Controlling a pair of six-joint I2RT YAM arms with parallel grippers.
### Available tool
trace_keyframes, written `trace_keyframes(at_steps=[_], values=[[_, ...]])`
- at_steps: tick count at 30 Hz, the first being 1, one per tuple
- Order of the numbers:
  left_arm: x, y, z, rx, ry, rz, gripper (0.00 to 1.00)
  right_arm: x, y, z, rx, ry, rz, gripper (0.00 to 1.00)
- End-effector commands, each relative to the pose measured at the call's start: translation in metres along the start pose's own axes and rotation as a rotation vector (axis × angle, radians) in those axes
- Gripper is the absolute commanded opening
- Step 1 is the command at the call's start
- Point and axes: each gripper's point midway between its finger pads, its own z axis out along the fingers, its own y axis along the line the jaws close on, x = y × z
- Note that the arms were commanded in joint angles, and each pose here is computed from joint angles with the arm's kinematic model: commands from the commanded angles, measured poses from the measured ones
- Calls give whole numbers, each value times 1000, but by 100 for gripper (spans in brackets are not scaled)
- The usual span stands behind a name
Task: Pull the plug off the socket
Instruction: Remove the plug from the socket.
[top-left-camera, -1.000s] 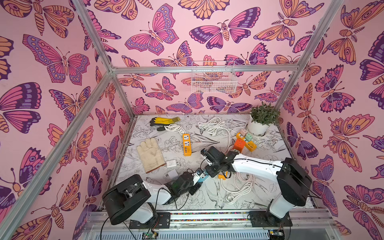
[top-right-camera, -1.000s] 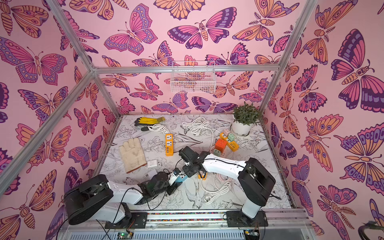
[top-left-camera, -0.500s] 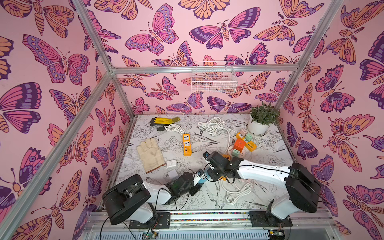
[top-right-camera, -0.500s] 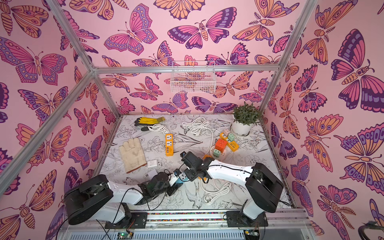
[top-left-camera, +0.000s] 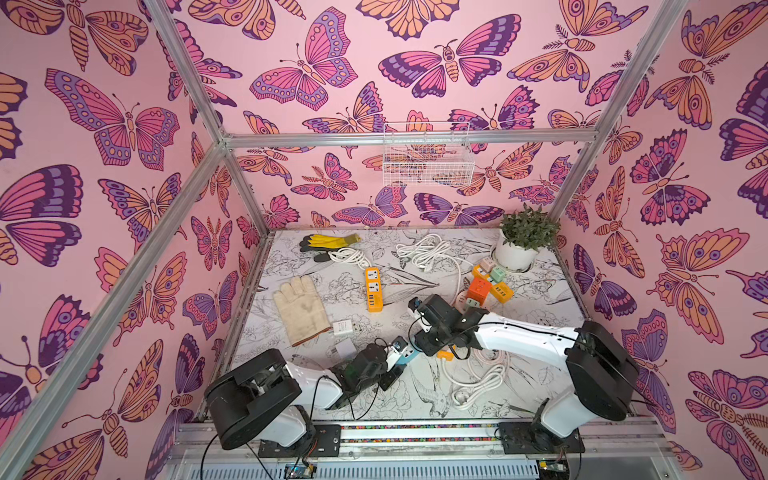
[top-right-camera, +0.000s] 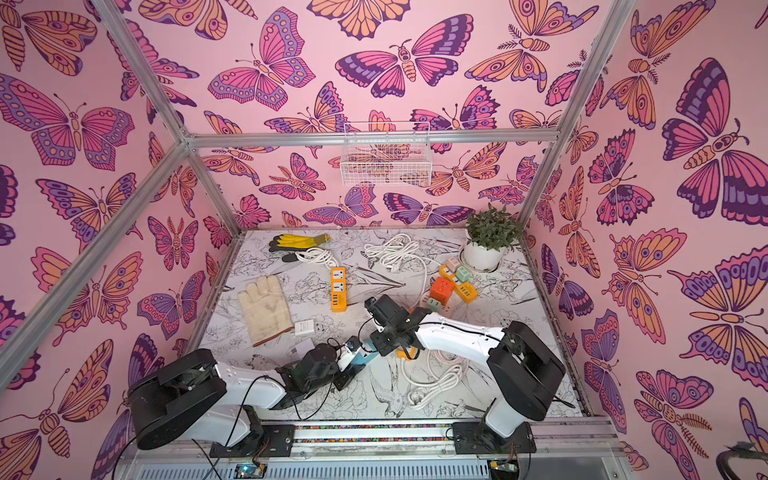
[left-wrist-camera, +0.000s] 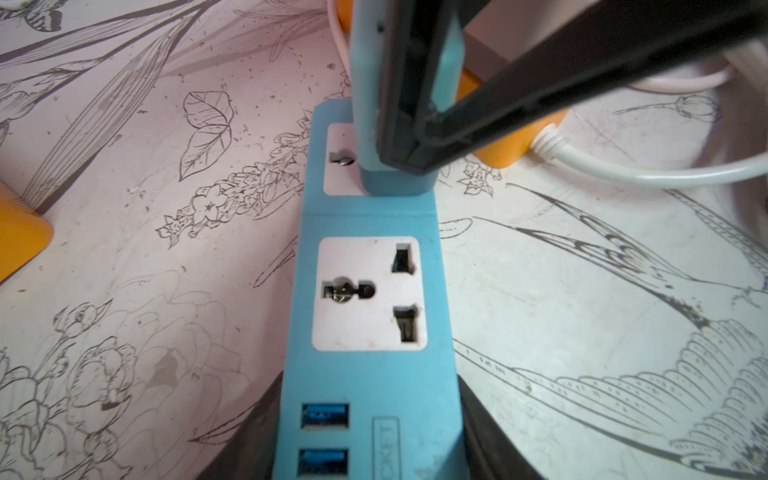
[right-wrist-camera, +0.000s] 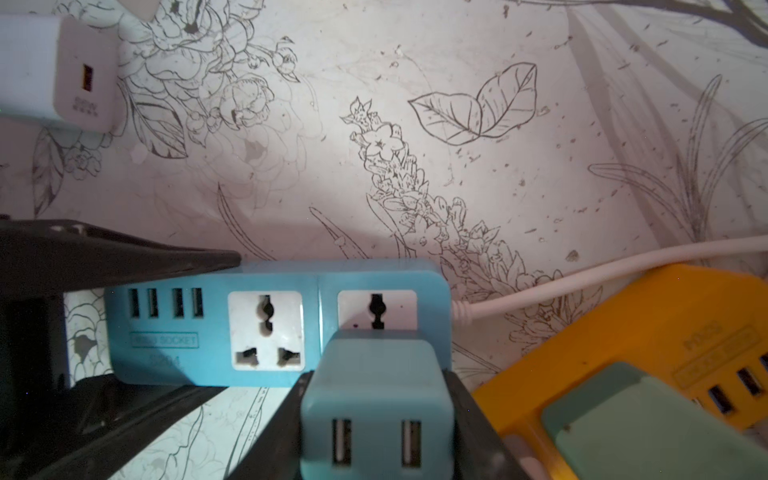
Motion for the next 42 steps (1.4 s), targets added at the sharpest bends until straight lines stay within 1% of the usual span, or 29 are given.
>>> trace_keyframes(at_steps=[1, 3, 6, 10, 12, 15, 18, 21, 24, 27, 30, 31, 33, 37, 39, 42], values=[[15, -1, -1, 6, 46, 15, 26, 8, 9, 0, 78, -20, -56, 37], [16, -1, -1, 4, 50, 12, 26, 3, 17, 2, 99, -33, -83, 37], [16, -1, -2, 3, 47, 8, 26, -5, 16, 7, 110, -6, -72, 38], [15, -1, -3, 3, 43, 6, 26, -6, 0, 12, 50, 56, 6, 38], [15, -1, -3, 4, 41, 5, 26, -6, -8, 9, 40, 49, 33, 37], [14, -1, -3, 2, 39, 4, 26, -3, -4, 4, 2, 21, 34, 37], [15, 0, -3, 2, 44, 7, 26, 2, 7, 4, -18, -11, 7, 36], [15, 0, -3, 1, 43, 5, 26, 2, 21, 6, 15, -26, -53, 36], [16, 0, -2, 1, 46, 6, 26, -3, 27, 10, 26, -12, -63, 36], [15, 0, -2, 0, 44, 6, 26, -10, 23, 13, 41, 12, -65, 37], [15, -1, -4, 4, 39, 3, 26, -10, 8, 15, -9, 46, 11, 37], [16, -1, -4, 6, 41, 2, 26, -10, 0, 14, -20, 47, 43, 37], [15, -1, -4, 6, 37, 1, 26, -6, -7, 10, -30, 36, 64, 37], [14, 0, -5, 0, 33, 2, 26, 3, 3, 4, -59, -14, 37, 36], [15, 1, -6, -4, 34, 1, 26, 4, 13, 4, -23, -30, -24, 36], [15, 1, -6, -6, 34, -3, 26, -3, 28, 6, 36, -38, -102, 37]])
